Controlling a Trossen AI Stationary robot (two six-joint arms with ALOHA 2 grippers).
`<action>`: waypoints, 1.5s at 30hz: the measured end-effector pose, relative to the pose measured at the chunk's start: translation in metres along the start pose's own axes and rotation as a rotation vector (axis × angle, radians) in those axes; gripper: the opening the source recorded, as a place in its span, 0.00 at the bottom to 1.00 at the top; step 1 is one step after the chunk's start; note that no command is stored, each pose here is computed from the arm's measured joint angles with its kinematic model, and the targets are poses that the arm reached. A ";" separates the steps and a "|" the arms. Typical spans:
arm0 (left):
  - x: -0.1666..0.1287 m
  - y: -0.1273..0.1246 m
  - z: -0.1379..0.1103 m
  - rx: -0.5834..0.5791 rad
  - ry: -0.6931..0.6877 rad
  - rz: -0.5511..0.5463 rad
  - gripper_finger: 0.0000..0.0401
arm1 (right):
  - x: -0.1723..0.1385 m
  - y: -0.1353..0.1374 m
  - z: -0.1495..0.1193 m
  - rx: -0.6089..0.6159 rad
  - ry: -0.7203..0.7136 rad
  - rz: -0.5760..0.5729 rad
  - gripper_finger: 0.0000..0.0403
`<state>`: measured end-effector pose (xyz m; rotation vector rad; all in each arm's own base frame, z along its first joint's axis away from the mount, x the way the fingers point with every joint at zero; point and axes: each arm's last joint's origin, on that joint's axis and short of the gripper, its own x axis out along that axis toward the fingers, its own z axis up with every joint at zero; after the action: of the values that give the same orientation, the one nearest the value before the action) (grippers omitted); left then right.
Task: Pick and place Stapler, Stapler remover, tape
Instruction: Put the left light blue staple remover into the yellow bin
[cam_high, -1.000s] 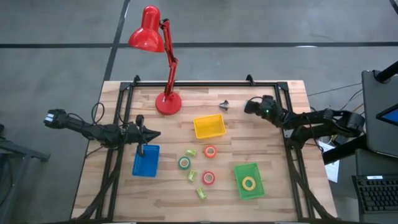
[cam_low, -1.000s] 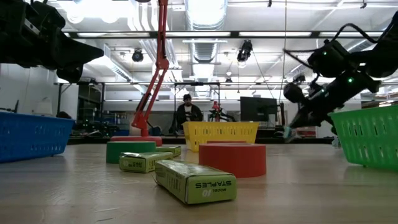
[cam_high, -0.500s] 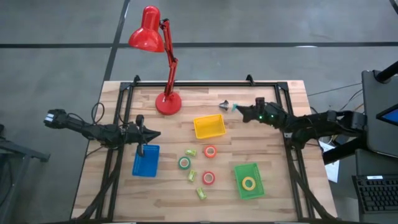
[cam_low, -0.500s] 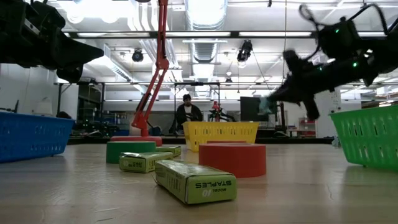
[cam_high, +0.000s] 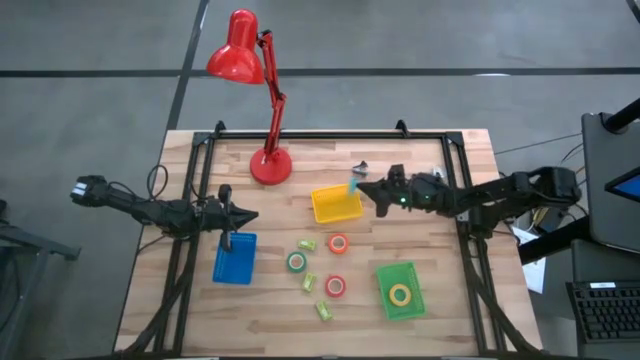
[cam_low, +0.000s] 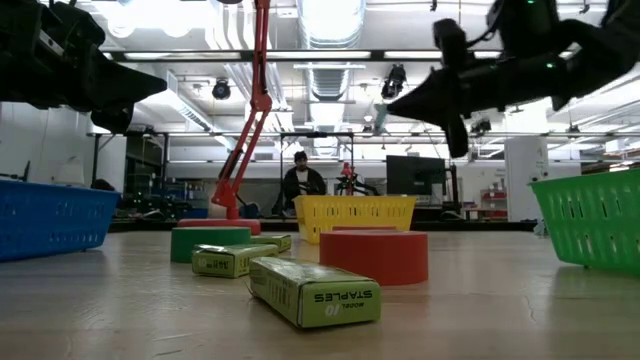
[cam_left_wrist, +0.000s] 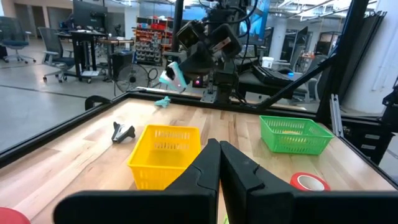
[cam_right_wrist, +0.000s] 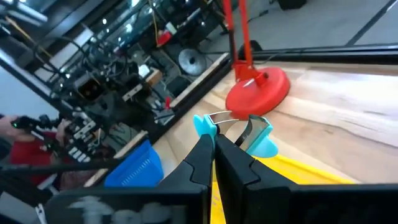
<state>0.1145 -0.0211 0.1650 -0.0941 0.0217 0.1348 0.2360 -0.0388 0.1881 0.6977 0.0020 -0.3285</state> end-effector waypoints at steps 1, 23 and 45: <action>0.000 0.000 0.000 0.000 0.000 0.000 0.02 | 0.005 0.002 -0.001 -0.011 0.012 -0.002 0.02; 0.000 0.000 0.000 0.000 0.000 0.000 0.02 | 0.052 -0.003 -0.032 -0.026 0.265 -0.131 0.02; 0.000 0.000 0.000 0.000 0.000 0.000 0.02 | 0.050 -0.007 -0.034 -0.069 0.296 -0.181 0.02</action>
<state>0.1145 -0.0211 0.1650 -0.0943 0.0217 0.1346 0.2847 -0.0370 0.1516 0.6740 0.3585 -0.3941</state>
